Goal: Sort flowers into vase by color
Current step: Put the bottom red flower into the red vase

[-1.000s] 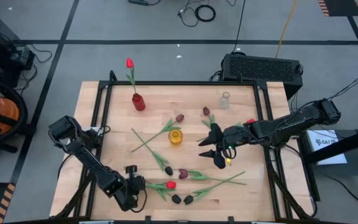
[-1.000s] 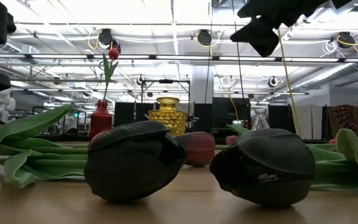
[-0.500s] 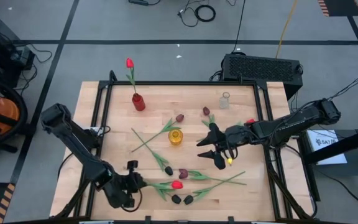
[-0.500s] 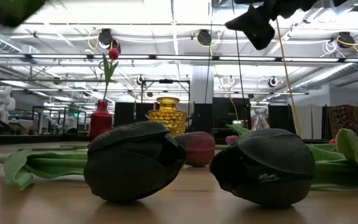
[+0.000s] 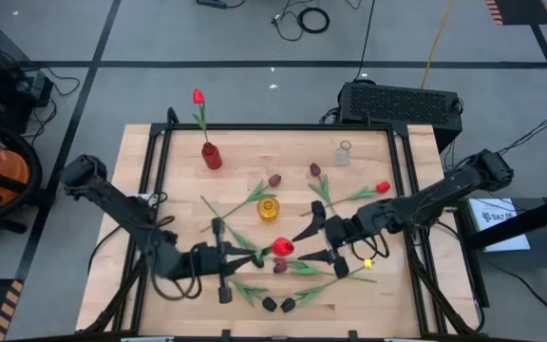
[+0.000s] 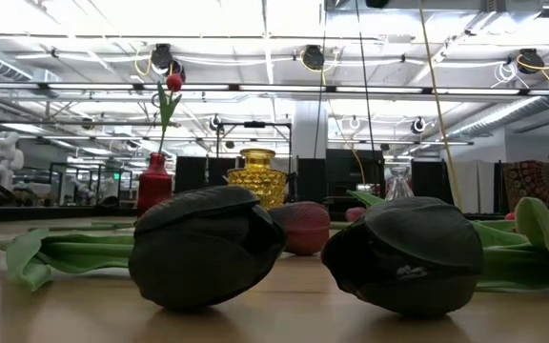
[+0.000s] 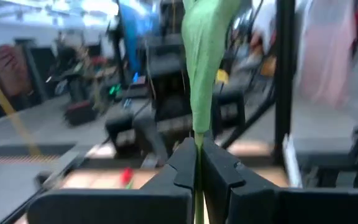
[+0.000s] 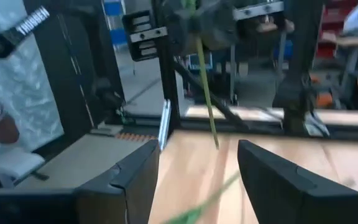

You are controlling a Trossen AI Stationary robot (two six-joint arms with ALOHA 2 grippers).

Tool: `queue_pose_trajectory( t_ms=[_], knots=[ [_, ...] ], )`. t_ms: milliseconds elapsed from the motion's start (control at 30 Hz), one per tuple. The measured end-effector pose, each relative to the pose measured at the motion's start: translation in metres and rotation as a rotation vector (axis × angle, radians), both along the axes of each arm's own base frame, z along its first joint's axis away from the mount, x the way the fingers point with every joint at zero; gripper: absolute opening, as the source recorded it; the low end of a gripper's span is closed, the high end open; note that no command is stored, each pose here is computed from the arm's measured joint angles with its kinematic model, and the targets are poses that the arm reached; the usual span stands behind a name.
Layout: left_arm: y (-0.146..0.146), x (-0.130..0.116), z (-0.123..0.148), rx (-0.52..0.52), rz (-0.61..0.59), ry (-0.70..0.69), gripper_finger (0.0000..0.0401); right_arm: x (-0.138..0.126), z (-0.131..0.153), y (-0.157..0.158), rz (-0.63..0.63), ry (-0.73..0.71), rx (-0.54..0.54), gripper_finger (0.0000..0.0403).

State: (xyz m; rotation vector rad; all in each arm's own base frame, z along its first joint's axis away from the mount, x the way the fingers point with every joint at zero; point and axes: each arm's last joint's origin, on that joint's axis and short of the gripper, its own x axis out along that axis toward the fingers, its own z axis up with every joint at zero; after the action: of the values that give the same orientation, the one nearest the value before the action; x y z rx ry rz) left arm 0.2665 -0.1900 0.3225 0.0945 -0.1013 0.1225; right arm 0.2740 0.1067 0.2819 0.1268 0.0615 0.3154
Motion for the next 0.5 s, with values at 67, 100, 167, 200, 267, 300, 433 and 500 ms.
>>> queue_pose_trajectory(
  t_ms=[67,100,167,200,267,300,433,500],
  knots=[
    [0.009,0.009,0.005,-0.022,-0.016,-0.08,0.0015,0.006,-0.004,0.003,-0.02,-0.027,0.002,0.021],
    [0.013,0.014,0.007,-0.024,-0.021,-0.115,0.0015,0.009,-0.006,0.004,-0.035,-0.036,0.003,0.021],
    [0.02,0.022,0.006,-0.01,-0.037,-0.163,0.0015,0.013,-0.009,0.003,-0.061,-0.052,0.004,0.021],
    [0.023,0.027,0.005,-0.003,-0.053,-0.183,0.0015,0.015,-0.01,0.003,-0.076,-0.058,0.007,0.021],
    [0.029,0.035,0.003,0.0,-0.08,-0.227,0.0015,0.017,-0.014,0.004,-0.078,-0.047,0.016,0.021],
    [0.032,0.039,0.002,-0.004,-0.086,-0.246,0.0015,0.019,-0.017,0.004,-0.078,-0.035,0.016,0.021],
    [0.042,0.052,-0.009,0.025,-0.05,-0.233,0.0015,0.023,-0.025,0.005,-0.079,-0.022,0.006,0.021],
    [0.045,0.058,-0.015,0.025,-0.044,-0.221,0.0015,0.026,-0.026,0.004,-0.088,-0.032,0.003,0.021]
  ],
)
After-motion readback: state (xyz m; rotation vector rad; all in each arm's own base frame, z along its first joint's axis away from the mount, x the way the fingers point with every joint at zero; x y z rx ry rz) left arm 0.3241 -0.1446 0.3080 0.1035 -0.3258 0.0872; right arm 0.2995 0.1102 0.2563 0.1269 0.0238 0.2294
